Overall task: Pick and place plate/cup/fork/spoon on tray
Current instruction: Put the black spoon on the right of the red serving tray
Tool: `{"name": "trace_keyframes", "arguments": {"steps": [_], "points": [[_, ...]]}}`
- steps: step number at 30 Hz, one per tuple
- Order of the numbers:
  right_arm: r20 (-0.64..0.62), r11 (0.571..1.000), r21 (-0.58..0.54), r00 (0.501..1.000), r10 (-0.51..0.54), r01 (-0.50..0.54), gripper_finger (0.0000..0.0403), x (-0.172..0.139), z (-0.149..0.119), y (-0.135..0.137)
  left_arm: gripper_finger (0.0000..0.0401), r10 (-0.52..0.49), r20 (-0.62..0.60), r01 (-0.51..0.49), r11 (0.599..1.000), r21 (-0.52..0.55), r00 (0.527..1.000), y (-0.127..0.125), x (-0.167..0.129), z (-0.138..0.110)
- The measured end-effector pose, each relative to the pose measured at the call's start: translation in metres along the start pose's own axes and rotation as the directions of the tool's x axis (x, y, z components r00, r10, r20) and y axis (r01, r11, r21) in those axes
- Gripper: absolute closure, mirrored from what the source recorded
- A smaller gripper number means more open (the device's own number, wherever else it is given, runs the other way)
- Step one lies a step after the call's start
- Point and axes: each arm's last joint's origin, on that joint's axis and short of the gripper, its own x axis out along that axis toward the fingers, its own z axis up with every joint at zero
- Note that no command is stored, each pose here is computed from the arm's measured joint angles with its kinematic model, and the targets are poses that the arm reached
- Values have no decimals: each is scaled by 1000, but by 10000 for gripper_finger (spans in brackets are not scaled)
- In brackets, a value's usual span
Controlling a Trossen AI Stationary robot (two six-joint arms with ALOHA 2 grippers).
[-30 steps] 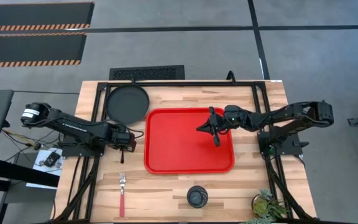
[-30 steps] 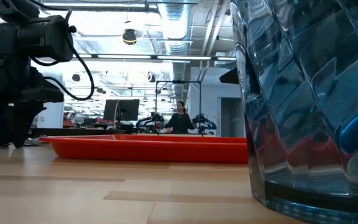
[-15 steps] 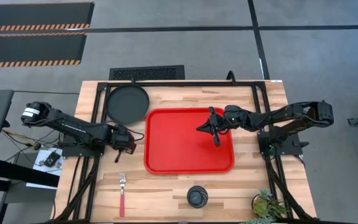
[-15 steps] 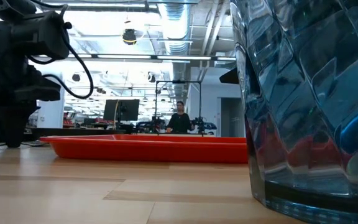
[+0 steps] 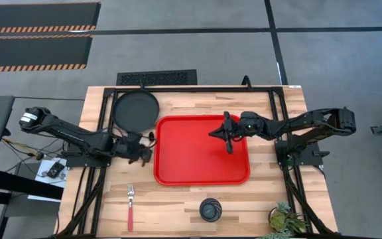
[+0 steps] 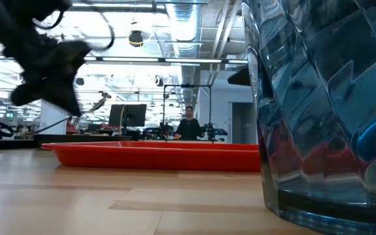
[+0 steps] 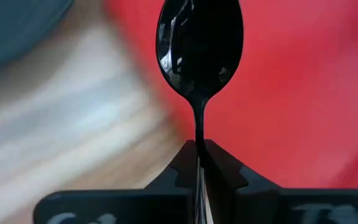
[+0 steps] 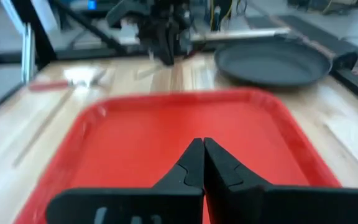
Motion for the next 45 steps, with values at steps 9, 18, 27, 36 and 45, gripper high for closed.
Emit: {"name": "trace_keyframes", "arguments": {"steps": [9,18,27,36,45], "points": [[25,978,199,998,-65,59,361,35,15,-6,401,-134,225,126,991,50,965,-26,36,31],[40,936,331,989,-142,121,262,80,41,-13,401,-159,230,132,983,132,960,-48,69,39],[-91,911,364,981,-174,195,193,112,42,-14,401,-180,212,135,968,209,961,-67,77,45],[-107,896,379,973,-205,231,231,116,37,-17,401,-201,207,158,966,207,957,-69,76,46],[-106,888,399,974,-202,227,316,116,37,-17,401,-217,206,173,961,214,954,-70,76,46]]}}
